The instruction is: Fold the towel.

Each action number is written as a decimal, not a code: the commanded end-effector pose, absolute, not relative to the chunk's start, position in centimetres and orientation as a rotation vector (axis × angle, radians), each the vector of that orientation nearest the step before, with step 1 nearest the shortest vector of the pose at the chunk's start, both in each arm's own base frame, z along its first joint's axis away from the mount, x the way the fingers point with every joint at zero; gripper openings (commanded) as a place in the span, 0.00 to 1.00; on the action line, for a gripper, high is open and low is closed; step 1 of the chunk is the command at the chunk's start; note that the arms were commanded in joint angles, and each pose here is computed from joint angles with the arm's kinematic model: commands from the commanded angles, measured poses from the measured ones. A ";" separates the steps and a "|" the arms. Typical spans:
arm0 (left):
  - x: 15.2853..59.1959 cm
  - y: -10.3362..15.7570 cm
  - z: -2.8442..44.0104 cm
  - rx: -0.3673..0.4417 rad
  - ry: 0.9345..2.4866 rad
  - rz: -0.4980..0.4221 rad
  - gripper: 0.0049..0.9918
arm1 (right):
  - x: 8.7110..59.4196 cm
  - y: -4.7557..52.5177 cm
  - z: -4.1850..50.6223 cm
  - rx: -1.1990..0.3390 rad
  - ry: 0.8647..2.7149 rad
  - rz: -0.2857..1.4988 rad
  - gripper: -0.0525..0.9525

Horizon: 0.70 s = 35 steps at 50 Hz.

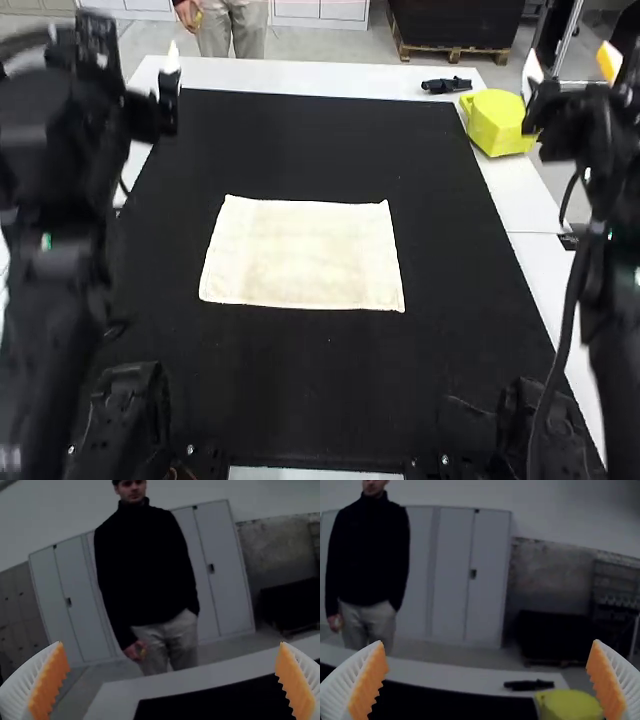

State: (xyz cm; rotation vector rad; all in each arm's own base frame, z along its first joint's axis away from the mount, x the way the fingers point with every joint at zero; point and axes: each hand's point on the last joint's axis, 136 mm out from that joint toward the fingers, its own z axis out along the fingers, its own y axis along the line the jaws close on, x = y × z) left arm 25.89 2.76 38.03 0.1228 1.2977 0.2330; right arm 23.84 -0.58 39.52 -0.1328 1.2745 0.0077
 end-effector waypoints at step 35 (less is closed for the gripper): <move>39.8 -0.6 28.1 0.450 1.568 0.281 0.98 | 40.6 3.0 24.8 -0.439 1.738 0.130 0.96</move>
